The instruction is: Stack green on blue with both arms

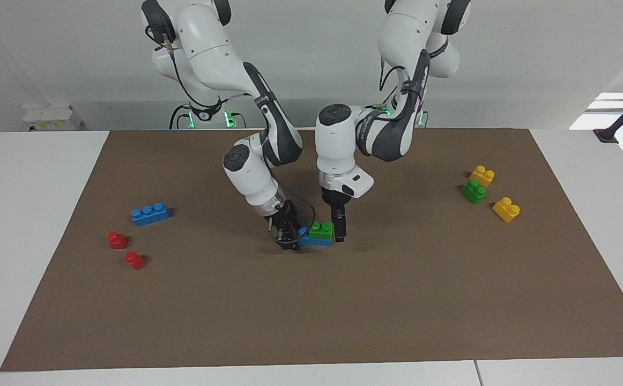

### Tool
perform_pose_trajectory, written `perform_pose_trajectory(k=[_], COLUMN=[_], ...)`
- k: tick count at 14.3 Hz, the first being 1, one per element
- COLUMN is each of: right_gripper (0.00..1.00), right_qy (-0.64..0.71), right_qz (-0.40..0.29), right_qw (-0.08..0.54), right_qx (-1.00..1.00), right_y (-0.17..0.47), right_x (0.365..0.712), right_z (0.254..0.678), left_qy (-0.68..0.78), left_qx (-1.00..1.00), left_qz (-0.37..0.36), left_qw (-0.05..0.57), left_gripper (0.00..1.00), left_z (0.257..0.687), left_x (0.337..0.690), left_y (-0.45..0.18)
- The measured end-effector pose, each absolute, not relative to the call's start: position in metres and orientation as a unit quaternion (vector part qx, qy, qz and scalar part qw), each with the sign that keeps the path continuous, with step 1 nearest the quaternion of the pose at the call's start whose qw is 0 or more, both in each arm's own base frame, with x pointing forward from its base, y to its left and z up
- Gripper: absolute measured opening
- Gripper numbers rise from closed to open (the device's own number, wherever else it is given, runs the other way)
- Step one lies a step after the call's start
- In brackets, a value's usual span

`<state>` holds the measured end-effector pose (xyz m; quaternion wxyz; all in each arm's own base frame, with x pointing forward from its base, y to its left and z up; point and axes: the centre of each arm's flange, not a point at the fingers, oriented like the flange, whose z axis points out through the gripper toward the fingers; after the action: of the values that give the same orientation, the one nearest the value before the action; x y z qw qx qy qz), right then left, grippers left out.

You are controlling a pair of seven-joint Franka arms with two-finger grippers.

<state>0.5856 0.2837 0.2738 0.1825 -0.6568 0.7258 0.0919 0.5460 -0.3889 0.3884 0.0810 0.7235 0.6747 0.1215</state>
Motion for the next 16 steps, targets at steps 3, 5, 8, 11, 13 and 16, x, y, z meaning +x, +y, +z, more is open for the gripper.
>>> perform_pose_trajectory(k=[3, 5, 8, 11, 13, 16], right_gripper=[0.80, 0.87, 0.98, 1.00, 1.00, 1.00], right_qy=[0.731, 0.731, 0.690, 0.607, 0.536, 0.445], right_qz=[0.095, 0.106, 0.102, 0.082, 0.057, 0.037], right_qw=[0.181, 0.176, 0.191, 0.203, 0.188, 0.150], right_qx=[-0.651, -0.651, -0.691, -0.764, -0.821, -0.882], right_y=[0.272, 0.256, 0.232, 0.198, 0.159, 0.105], right_x=[0.593, 0.604, 0.615, 0.624, 0.631, 0.630], right_z=[0.277, 0.291, 0.329, 0.371, 0.403, 0.452], left_qy=[0.669, 0.664, 0.652, 0.633, 0.617, 0.585], left_qx=[0.729, 0.734, 0.746, 0.762, 0.777, 0.805], left_qz=[0.126, 0.128, 0.129, 0.129, 0.120, 0.098], left_qw=[0.069, 0.061, 0.051, 0.042, 0.034, 0.025], left_gripper=[1.00, 1.00, 1.00, 1.00, 1.00, 1.00], left_z=[0.406, 0.411, 0.414, 0.420, 0.427, 0.442], left_x=[0.542, 0.539, 0.541, 0.548, 0.555, 0.563], left_y=[-0.372, -0.369, -0.360, -0.342, -0.324, -0.292])
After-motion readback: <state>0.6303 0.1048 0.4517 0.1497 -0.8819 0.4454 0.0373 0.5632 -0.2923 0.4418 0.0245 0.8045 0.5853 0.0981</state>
